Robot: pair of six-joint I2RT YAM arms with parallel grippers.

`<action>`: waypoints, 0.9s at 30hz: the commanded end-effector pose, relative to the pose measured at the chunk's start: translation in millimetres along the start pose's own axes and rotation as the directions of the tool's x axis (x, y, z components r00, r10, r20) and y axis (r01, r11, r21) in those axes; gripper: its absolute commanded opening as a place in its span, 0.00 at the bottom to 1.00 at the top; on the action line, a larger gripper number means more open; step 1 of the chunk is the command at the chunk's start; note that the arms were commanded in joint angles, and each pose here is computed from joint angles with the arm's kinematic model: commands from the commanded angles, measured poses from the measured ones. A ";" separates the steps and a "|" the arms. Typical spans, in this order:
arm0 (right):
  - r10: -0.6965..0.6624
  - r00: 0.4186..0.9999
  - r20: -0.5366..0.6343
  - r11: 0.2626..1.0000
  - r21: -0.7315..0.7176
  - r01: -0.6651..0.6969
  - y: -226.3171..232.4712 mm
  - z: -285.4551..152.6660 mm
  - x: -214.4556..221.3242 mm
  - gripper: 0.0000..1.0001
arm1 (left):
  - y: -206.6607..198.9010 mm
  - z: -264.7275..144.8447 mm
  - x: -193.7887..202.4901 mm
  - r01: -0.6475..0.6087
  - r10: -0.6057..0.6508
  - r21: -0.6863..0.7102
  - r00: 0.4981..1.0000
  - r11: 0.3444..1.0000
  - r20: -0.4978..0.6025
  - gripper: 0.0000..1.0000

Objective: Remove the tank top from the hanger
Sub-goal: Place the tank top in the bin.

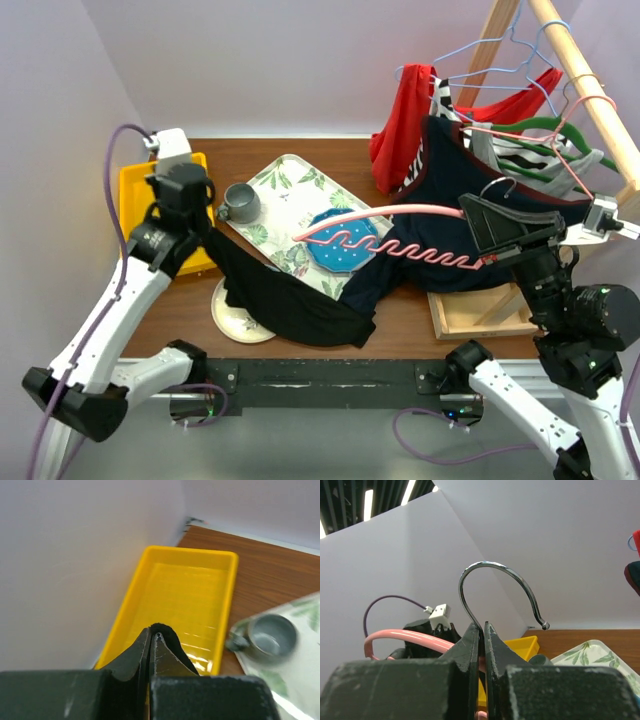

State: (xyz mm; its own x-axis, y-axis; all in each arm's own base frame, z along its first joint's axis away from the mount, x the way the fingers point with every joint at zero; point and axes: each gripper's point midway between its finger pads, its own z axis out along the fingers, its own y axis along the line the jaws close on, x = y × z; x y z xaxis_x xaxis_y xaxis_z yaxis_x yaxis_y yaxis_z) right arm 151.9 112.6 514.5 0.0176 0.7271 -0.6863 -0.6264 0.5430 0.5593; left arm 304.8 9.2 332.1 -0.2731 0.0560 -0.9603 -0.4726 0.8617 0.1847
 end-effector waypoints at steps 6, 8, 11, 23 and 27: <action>-0.023 0.997 0.073 0.999 -0.020 0.024 7.2 -10.6 -19.2 0.00 | 28.5 98.6 -23.5 0.117 -0.120 -0.118 0.992 0.986 -0.026 0.00; -0.026 0.997 0.074 0.999 -0.021 0.027 7.0 -11.8 -19.3 0.00 | 24.0 119.1 -7.3 0.099 -0.108 -0.131 0.992 0.987 -0.069 0.00; -0.045 0.997 0.069 0.999 -0.019 0.047 5.8 -13.9 -18.0 0.00 | 14.9 139.2 21.7 0.076 -0.095 -0.128 0.983 0.989 -0.155 0.04; -0.105 0.993 0.062 0.994 -0.008 0.106 1.9 -21.1 -17.3 0.00 | -14.6 96.1 57.7 0.309 -0.302 -0.028 0.900 0.951 -0.316 0.66; -0.111 0.991 0.068 0.994 -0.001 0.111 0.5 -23.4 -18.6 0.00 | -36.7 40.1 52.5 0.355 -0.332 0.011 0.885 0.935 -0.325 0.69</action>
State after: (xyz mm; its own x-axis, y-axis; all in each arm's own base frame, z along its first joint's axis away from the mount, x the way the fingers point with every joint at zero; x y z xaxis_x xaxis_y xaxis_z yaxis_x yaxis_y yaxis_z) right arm 137.1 99.8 506.1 0.0789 0.6802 -0.7288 -0.6245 0.6035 0.4957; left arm 371.1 51.5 241.4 -0.4144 -0.3088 -0.8561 -0.5780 0.8159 -0.0145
